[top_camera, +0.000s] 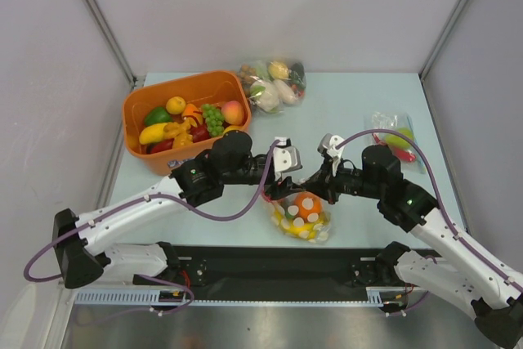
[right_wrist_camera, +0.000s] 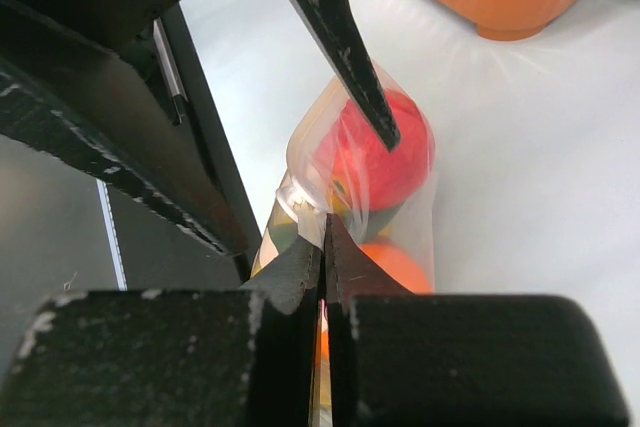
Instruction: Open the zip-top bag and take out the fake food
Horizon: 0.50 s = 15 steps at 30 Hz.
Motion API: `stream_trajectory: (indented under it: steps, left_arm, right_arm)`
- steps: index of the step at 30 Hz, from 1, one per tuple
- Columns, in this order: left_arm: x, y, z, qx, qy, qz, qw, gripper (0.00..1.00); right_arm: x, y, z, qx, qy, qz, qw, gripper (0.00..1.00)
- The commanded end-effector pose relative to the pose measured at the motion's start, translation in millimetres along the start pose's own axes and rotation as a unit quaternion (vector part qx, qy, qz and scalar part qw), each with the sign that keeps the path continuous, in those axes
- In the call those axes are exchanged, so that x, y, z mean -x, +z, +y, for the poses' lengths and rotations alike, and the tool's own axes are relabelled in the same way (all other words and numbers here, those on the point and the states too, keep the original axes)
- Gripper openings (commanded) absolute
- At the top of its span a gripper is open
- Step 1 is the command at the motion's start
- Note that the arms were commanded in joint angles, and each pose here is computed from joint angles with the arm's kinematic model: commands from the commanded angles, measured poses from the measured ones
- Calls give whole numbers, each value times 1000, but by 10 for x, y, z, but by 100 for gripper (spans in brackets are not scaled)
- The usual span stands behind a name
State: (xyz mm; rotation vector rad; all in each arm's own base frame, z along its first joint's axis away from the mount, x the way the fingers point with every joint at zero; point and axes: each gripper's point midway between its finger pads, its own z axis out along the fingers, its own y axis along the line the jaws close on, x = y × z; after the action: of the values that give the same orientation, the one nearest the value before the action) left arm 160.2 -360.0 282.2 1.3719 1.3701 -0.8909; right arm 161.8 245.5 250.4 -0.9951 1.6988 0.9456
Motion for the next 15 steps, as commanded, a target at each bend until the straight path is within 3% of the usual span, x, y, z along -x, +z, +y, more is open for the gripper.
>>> stream_trajectory:
  steps: [1,9,14,15]
  left_arm:
    - [245,28,54,-3,18,-32,999,59]
    - [159,58,25,-12,12,-21,1000,34]
    - [128,51,9,-15,12,-17,1000,0]
    - [130,44,10,-14,13,-17,1000,0]
  right_arm:
    - [38,-6,38,9,-14,-8,1000,0]
    - [54,-9,34,7,-16,-10,1000,0]
    - [61,-19,-8,-7,-16,-12,1000,0]
    - [76,-34,-9,-9,-19,-16,1000,0]
